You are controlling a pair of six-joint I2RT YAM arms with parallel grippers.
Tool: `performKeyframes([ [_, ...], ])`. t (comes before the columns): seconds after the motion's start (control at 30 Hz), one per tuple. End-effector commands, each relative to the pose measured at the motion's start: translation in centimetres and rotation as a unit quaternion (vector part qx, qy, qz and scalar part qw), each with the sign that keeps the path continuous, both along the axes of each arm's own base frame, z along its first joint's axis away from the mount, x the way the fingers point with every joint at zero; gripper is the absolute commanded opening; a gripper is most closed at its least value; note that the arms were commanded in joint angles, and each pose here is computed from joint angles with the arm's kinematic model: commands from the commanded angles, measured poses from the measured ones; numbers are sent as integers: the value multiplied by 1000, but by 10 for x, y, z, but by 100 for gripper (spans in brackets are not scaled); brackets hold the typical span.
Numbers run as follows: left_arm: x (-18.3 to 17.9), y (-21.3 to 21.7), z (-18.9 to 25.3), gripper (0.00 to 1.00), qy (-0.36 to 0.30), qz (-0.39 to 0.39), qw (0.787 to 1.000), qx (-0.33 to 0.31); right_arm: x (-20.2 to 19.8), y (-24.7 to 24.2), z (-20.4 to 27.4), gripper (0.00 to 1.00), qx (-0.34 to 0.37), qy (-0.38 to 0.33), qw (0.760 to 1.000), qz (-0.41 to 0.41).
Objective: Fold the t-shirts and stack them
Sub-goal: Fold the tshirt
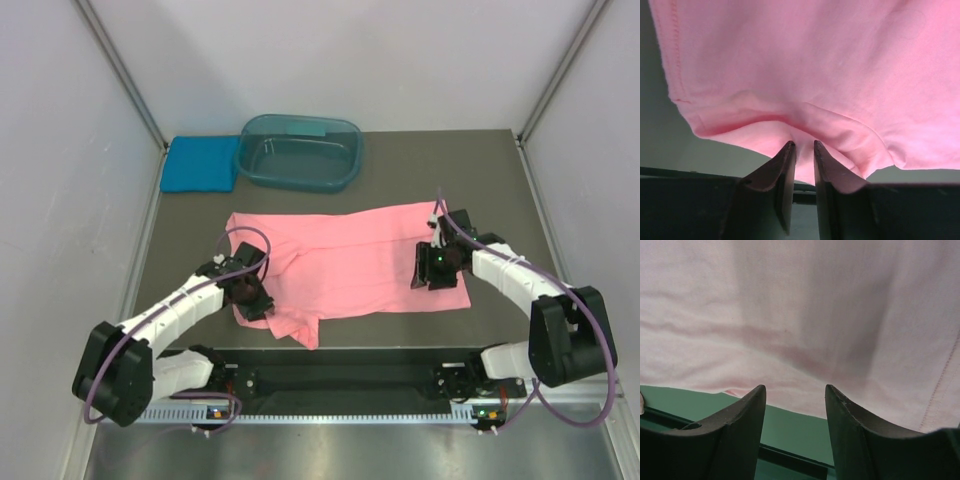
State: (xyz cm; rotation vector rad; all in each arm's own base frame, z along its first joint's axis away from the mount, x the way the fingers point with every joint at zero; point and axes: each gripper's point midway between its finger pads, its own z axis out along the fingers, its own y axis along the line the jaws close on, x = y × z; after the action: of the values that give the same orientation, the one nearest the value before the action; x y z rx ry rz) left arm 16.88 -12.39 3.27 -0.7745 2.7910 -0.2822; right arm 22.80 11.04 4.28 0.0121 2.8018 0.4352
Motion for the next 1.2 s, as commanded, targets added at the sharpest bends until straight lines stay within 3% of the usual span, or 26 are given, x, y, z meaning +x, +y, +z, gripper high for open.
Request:
performKeyframes([
  [0.0, 14, -13, 10, 25, -22, -6, 999, -33, 13, -4, 8, 51, -2, -15, 1000, -7],
  [0.17, 15, -11, 22, 0, -35, -8, 999, -32, 9, -42, -4, 45, -10, 23, 991, -130],
  [0.27, 8, -11, 22, 0, -26, -17, 999, -33, 8, -70, -6, 43, 31, 33, 975, -219],
  [0.43, 6, -15, 22, 0, -21, -45, 998, -40, -2, -105, -11, 46, 14, 38, 955, -292],
  [0.77, 19, -19, 32, 0, -46, -103, 993, -31, -20, -140, -15, 46, -23, 66, 927, -368],
  [1.17, 30, -21, 33, 0, -39, -133, 990, -22, -34, -126, -22, 42, 0, 96, 914, -394],
])
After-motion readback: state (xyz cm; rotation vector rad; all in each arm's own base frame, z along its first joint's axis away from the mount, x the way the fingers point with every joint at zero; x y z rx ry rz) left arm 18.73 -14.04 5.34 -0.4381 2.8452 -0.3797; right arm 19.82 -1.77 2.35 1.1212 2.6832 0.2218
